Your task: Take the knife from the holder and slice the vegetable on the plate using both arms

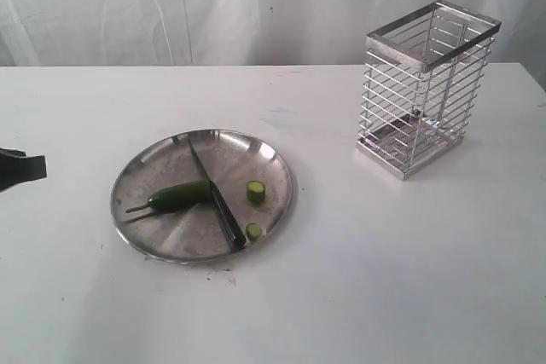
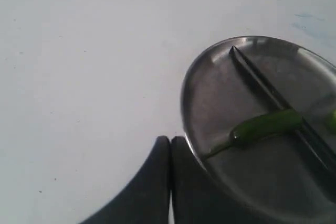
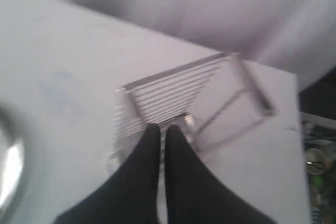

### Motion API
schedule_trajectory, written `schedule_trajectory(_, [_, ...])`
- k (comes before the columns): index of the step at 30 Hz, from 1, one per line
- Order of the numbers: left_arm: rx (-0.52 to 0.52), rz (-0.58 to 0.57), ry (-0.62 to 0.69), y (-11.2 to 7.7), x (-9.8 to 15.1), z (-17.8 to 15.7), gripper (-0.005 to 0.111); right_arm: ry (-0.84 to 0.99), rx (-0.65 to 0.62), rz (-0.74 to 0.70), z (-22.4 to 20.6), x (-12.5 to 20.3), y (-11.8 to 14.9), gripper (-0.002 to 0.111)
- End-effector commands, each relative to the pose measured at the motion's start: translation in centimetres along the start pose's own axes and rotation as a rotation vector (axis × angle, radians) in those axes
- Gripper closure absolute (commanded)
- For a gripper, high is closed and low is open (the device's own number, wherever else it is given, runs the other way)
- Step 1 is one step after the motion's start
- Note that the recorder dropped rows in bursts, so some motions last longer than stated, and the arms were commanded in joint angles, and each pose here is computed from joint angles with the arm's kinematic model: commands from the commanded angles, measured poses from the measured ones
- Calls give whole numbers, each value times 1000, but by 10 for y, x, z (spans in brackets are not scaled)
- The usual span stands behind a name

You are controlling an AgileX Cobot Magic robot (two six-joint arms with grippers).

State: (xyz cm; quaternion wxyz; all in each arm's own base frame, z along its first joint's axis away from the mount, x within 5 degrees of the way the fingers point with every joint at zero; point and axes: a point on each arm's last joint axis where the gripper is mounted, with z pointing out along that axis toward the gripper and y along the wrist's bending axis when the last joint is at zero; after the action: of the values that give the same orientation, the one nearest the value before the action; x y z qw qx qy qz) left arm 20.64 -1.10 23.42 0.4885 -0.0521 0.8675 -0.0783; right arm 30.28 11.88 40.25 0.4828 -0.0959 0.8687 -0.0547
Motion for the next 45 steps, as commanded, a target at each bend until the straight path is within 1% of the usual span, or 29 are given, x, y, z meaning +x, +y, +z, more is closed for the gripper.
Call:
schedule_trajectory(1, [100,-8,-38,-10,0,-14,107,-120,226,131,-30,16,-95,108])
schedule_trajectory(2, [130,-5,-36,-13,0,-15,107,-94,285,211,-30,32,-116,108])
schedule_trajectory(4, [197,30,-28,-19,1,-16,107,-5,366,444,-23,77,-141,108])
schedule_trajectory(5, [231,59,-23,-22,2,-16,107,6,353,525,-20,104,-140,108])
schedule_trajectory(6, [247,74,-18,-24,2,-17,107,-1,328,544,-21,116,-135,108])
schedule_trajectory(7, [267,82,-14,-25,3,-17,107,-36,269,559,-30,136,-124,108])
schedule_trajectory(8, [278,78,-12,-26,3,-17,107,-86,227,570,-39,142,-117,108])
schedule_trajectory(9, [302,79,-8,-28,4,-18,107,-241,161,543,-67,148,-108,108])
schedule_trajectory(10, [302,79,-8,-28,4,-18,107,-327,135,514,-82,151,-104,108])
schedule_trajectory(11, [304,79,-8,-29,4,-18,107,-467,112,463,-110,158,-99,108])
schedule_trajectory(13, [289,78,-10,-27,3,-18,107,-593,120,424,-142,170,-95,108])
schedule_trajectory(20, [286,78,-11,-27,3,-18,107,-553,238,501,-171,199,-99,108])
schedule_trajectory(23, [286,78,-11,-27,3,-18,107,-562,257,514,-179,205,-100,108])
schedule_trajectory(28, [286,78,-11,-27,3,-18,107,-591,266,518,-187,209,-100,108])
schedule_trajectory(30, [286,78,-11,-27,3,-18,107,-577,319,489,-191,214,-102,108])
schedule_trajectory(31, [286,78,-11,-27,3,-18,107,-590,321,476,-194,214,-102,108])
schedule_trajectory(32, [286,78,-11,-27,3,-18,107,-625,308,447,-197,215,-100,108])
schedule_trajectory(34, [286,78,-11,-27,3,-18,107,-767,265,318,-205,212,-92,108])
schedule_trajectory(36, [286,78,-11,-27,3,-18,107,-960,174,208,-214,210,-79,108])
schedule_trajectory(38, [286,78,-11,-27,3,-18,107,-1121,65,181,-221,211,-68,108])
schedule_trajectory(39, [286,78,-11,-27,3,-18,107,-1178,45,185,-219,214,-66,108])
schedule_trajectory(40, [286,78,-11,-27,3,-18,107,-1223,66,177,-217,217,-66,108])
schedule_trajectory(41, [286,78,-11,-27,3,-18,107,-1279,149,155,-213,221,-70,108])
schedule_trajectory(42, [286,78,-11,-27,3,-18,107,-1313,282,95,-208,228,-74,108])
schedule_trajectory(43, [286,78,-11,-27,3,-18,107,-1322,370,45,-204,234,-76,108])
schedule_trajectory(44, [286,78,-11,-27,3,-18,107,-1331,380,79,-198,243,-76,108])
schedule_trajectory(45, [286,78,-11,-27,3,-18,107,-1324,370,144,-191,253,-77,108])
